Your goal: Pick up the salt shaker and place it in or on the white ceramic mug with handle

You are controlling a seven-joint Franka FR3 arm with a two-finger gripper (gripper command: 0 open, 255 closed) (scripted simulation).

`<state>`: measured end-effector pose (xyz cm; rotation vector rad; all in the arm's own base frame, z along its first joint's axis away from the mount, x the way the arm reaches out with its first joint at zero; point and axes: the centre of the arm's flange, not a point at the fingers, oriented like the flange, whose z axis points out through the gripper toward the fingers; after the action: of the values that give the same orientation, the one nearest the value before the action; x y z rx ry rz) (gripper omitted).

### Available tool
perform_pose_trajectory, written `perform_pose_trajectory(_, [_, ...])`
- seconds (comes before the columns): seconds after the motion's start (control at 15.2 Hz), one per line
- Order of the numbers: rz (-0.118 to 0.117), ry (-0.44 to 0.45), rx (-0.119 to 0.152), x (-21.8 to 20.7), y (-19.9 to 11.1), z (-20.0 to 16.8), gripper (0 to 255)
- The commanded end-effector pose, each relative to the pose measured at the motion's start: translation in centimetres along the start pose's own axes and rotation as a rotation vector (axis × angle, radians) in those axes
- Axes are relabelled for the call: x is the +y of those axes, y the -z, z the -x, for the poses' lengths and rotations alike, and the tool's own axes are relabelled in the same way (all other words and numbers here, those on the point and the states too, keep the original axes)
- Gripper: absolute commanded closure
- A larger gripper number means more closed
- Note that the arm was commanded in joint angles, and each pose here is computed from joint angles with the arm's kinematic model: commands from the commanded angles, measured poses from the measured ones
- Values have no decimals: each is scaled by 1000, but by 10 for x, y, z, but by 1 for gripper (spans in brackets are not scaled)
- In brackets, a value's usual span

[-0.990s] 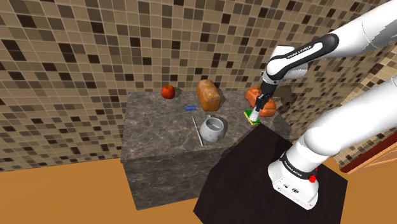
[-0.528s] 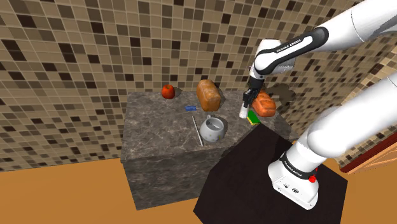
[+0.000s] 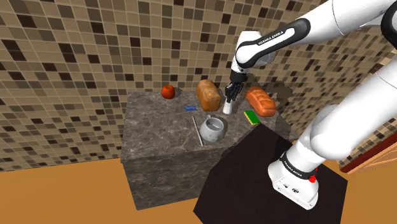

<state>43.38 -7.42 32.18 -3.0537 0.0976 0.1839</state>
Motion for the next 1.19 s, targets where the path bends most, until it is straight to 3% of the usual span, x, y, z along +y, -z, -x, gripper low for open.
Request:
perform_pose_trajectory(0.0, [-1, -1, 0, -19, 5, -18, 255])
perform_pose_trajectory(0.13, [-1, -1, 0, -34, 9, -31, 255])
perform_pose_trajectory(1.12, [-1, -1, 0, -28, -69, -41, 255])
